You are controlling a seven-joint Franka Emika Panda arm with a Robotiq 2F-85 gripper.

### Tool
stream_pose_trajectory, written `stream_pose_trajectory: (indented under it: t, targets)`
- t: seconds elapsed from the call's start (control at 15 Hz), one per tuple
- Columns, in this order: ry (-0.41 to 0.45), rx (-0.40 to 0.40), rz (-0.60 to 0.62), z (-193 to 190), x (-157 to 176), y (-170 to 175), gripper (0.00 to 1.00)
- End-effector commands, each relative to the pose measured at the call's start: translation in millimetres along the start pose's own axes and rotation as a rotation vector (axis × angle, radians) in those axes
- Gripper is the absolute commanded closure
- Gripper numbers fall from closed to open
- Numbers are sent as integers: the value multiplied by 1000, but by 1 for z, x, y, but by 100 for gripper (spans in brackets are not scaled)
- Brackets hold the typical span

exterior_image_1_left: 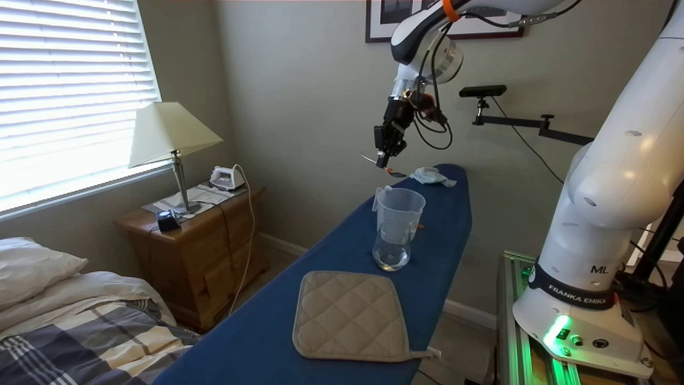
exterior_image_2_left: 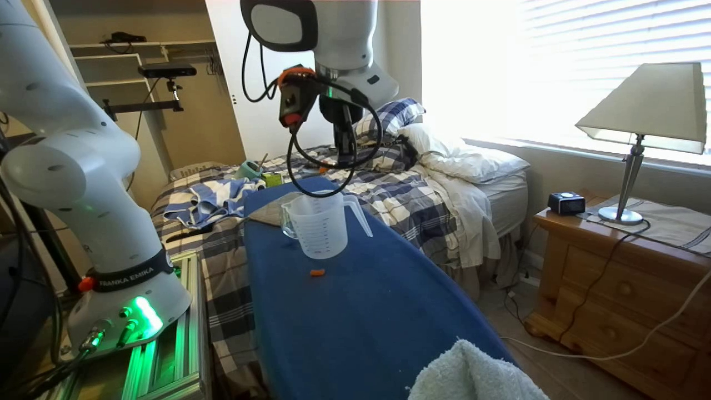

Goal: Pick up one orange object from the table and put it on the silver spoon, pour the orange object into the clear measuring cup, put the silver spoon on the table

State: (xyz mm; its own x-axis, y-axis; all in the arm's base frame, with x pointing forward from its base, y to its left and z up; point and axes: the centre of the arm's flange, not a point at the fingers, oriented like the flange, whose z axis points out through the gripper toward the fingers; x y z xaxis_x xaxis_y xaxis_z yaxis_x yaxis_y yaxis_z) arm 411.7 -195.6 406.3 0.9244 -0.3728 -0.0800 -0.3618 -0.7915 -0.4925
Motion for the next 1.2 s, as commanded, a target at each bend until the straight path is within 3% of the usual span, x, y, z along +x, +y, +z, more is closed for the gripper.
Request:
stream_pose_trajectory:
  t: [0.0,0.27,0.4,0.47,0.6,0.67,0.73,0.93,1.0,1.07,1.13]
  targets:
    - [-59,120,40,-11,3,0,97]
    - [-2,144,19,-14,7,5,98]
    - [-43,159,42,-17,5,6,98]
    - [5,155,17,-17,9,9,98]
    - [-59,176,51,-18,6,8,98]
    - [-22,172,28,-19,9,9,98]
    - [-88,213,74,-22,8,7,98]
    - [-108,250,99,-25,12,6,97]
    - [-58,233,61,-25,15,8,97]
    - [-98,256,96,-26,14,7,97]
    - [-75,244,80,-26,15,8,97]
